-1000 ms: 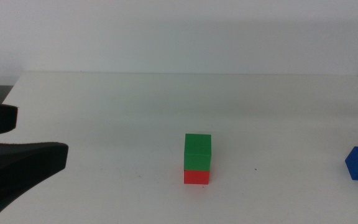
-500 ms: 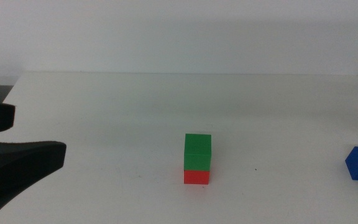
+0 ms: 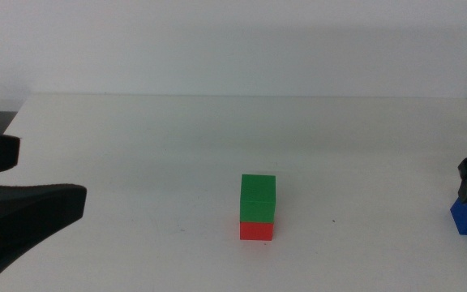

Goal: Stack red cubes first, then green, then blue cubes in a specific spot.

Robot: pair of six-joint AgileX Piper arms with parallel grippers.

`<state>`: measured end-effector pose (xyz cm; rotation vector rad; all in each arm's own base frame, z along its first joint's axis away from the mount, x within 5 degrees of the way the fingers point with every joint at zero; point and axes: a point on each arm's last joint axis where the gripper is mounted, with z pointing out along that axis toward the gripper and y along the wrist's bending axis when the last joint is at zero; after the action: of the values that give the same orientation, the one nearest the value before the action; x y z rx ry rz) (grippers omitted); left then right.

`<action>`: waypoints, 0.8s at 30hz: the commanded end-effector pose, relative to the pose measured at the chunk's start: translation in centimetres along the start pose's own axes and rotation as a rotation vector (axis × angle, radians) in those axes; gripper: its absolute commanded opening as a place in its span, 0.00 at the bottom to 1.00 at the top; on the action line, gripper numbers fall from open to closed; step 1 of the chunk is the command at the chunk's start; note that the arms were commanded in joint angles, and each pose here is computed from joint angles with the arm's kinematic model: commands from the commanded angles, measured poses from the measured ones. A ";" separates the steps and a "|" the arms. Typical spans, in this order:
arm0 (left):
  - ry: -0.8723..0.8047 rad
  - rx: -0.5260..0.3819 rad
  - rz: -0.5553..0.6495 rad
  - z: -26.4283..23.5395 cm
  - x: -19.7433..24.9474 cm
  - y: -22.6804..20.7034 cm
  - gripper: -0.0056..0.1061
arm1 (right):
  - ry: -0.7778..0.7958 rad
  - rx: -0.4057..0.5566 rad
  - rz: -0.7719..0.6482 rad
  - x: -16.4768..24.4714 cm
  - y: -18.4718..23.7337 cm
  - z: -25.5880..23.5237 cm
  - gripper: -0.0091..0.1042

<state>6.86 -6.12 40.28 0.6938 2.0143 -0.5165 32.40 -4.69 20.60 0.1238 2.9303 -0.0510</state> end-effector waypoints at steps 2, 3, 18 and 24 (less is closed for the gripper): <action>-0.012 -0.006 -0.003 0.0 0.0 0.1 0.89 | -0.007 0.022 -0.010 -0.5 -0.5 1.1 0.90; -0.012 -0.006 -0.003 0.0 0.0 0.1 0.89 | -0.005 0.023 -0.011 -0.6 -0.5 1.5 0.90; -0.012 -0.006 -0.003 0.0 0.0 0.1 0.89 | 0.082 0.061 0.015 -0.5 -0.7 4.3 0.34; -0.012 -0.006 -0.003 0.0 0.0 0.1 0.89 | 0.005 0.142 -0.026 -1.1 5.5 -2.8 0.24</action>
<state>6.86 -6.12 40.28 0.6938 2.0143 -0.5165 33.64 -1.24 20.57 0.0997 2.9934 -0.2388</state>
